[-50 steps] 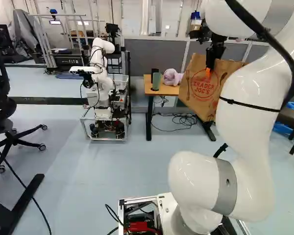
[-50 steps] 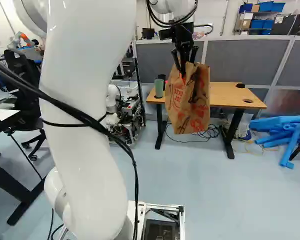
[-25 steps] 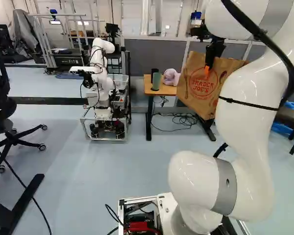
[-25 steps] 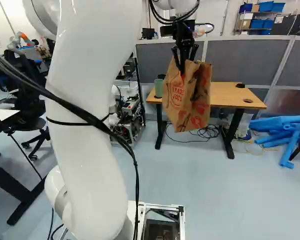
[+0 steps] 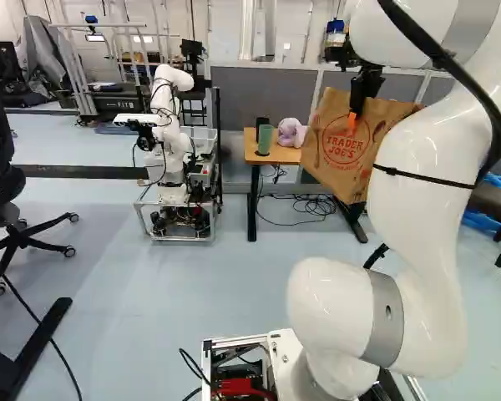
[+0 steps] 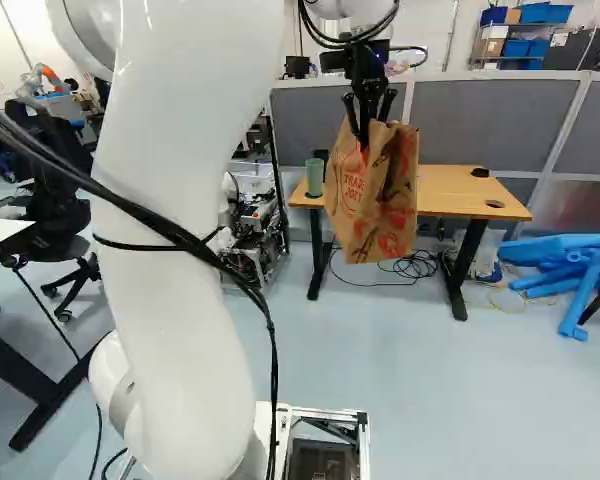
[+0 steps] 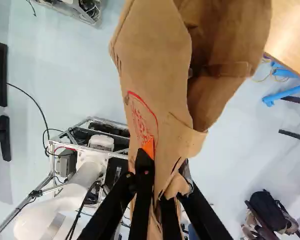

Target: Pick up the bag on the ground and place it on the table

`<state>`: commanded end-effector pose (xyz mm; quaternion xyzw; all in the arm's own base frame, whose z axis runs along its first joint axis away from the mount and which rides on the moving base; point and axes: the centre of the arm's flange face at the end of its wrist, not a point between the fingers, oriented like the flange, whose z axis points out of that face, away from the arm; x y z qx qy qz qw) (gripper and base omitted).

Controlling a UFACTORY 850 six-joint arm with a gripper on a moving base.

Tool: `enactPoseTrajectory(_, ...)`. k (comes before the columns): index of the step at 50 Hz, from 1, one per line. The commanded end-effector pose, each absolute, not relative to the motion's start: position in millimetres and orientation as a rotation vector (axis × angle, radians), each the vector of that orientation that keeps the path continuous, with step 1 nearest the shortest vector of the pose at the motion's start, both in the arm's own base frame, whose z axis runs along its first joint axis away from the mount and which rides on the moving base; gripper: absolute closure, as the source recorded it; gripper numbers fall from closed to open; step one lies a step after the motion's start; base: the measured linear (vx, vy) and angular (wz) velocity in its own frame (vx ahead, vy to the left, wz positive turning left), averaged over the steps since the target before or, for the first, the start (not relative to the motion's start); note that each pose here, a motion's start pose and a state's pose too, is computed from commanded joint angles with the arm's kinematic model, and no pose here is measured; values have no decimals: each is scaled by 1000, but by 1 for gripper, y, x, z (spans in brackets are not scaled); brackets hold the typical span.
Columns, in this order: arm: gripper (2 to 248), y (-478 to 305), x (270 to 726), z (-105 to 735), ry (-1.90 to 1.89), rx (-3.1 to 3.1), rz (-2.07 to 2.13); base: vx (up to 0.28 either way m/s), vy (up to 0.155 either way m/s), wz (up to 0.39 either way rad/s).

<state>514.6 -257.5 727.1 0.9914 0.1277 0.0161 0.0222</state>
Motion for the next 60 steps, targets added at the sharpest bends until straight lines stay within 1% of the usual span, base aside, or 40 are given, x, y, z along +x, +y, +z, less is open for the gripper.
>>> enactPoseTrajectory(14,229,-258,515,727,396,3071,50,6,-131,6)
enactPoseTrajectory(27,229,-258,515,727,396,3071,50,6,-170,3)
enactPoseTrajectory(43,229,-258,515,727,396,3071,50,49,-218,-8)
enactPoseTrajectory(60,229,-258,515,727,396,3071,50,121,-227,-2)
